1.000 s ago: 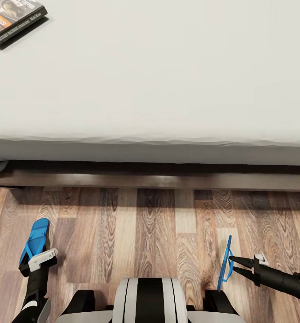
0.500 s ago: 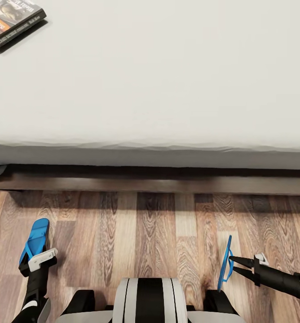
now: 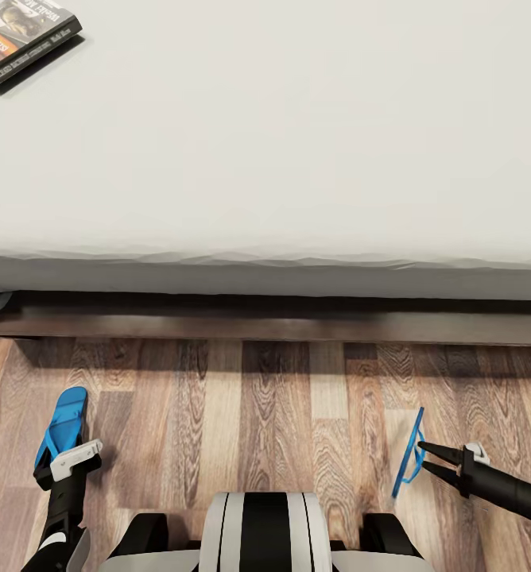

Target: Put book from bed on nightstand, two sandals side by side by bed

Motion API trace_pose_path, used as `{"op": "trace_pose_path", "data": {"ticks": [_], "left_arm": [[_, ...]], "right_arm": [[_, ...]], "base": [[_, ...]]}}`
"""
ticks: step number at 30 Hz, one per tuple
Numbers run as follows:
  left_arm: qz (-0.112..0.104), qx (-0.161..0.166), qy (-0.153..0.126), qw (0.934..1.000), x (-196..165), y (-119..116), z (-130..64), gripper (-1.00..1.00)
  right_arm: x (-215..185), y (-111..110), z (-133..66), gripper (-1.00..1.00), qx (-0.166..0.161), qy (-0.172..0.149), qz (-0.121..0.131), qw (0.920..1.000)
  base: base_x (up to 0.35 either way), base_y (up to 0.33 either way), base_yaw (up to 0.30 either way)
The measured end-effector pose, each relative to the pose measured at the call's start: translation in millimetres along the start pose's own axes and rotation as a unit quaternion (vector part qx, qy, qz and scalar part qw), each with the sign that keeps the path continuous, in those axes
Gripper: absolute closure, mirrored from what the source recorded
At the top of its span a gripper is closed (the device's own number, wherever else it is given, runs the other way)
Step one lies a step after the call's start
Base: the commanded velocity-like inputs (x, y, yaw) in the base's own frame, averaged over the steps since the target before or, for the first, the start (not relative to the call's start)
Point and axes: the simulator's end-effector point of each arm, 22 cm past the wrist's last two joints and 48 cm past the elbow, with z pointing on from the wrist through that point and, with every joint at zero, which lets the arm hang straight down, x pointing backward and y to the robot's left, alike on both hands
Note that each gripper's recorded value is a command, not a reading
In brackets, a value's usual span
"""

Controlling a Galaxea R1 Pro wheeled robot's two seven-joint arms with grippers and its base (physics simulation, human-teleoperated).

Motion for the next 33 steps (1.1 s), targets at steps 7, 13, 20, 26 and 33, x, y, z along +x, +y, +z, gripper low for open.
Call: {"op": "trace_pose_path", "data": {"ticks": [7,13,20,26,33], "left_arm": [[0.001,-0.001,0.0,1.0,-0.1,0.4,0.0,1.0],[0.001,-0.001,0.0,1.0,-0.3,1.4,0.3,1.0],[0.001,-0.002,0.0,1.0,-0.2,1.8,0.3,1.0],[0.003,-0.002,0.001,1.0,4.0,2.1,0.0,1.0],[0.003,-0.002,0.0,1.0,4.5,2.1,0.0,1.0]], "right_arm": [[-11.3,1.0,-14.3,1.0,0.002,-0.014,-0.001,0.9999],[-11.5,1.1,-14.6,1.0,0.002,-0.015,-0.002,0.9999],[-11.6,1.4,-14.3,1.0,0.002,-0.014,-0.002,0.9999],[-10.3,-3.8,-12.9,1.0,0.005,-0.012,0.001,0.9999],[-10.3,-5.1,-12.3,1.0,0.006,-0.011,0.002,0.9999]], "base": [[0.0,0.0,0.0],[0.0,0.0,0.0],[0.0,0.0,0.0],[0.0,0.0,0.0],[0.0,0.0,0.0]]}}
